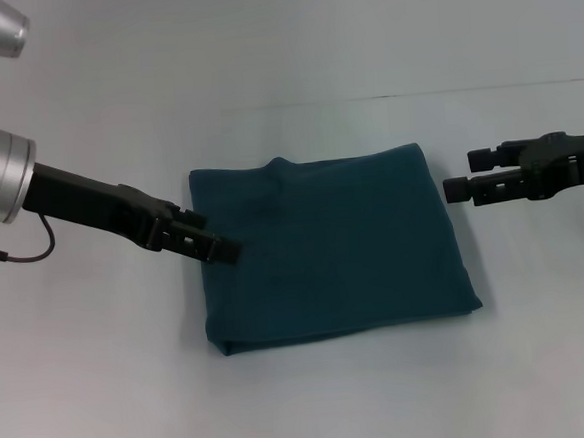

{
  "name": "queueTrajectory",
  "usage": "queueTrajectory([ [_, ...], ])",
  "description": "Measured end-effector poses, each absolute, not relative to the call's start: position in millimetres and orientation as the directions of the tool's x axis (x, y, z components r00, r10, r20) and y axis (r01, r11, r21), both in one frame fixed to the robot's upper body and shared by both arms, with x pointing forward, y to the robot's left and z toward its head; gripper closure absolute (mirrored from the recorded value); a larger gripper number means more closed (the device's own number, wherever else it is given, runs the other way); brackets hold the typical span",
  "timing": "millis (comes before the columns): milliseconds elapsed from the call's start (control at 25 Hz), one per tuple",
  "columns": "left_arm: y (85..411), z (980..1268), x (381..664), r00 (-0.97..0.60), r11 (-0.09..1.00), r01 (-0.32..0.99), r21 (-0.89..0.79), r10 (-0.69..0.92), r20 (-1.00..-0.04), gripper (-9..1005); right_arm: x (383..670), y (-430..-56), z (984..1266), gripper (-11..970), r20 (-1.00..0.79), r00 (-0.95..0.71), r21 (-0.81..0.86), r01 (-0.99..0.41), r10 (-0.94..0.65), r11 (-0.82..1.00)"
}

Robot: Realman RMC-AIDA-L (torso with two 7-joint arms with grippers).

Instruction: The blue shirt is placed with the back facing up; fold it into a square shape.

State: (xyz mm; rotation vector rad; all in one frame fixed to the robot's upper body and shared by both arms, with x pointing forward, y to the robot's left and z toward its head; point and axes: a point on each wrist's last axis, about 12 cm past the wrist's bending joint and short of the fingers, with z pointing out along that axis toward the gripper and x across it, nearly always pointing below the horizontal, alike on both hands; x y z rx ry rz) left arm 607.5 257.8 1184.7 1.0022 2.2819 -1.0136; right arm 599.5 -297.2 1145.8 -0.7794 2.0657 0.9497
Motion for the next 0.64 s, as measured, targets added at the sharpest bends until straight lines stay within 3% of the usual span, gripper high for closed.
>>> queueTrajectory([
  [640,261.3,1185.0,606.9,-0.631,0.473,0.766,-0.435,0.428,-0.647,76,601.1,-294.3,1146.6,35,-0.803,-0.556,0.374,-0.751,-0.216,0.544],
])
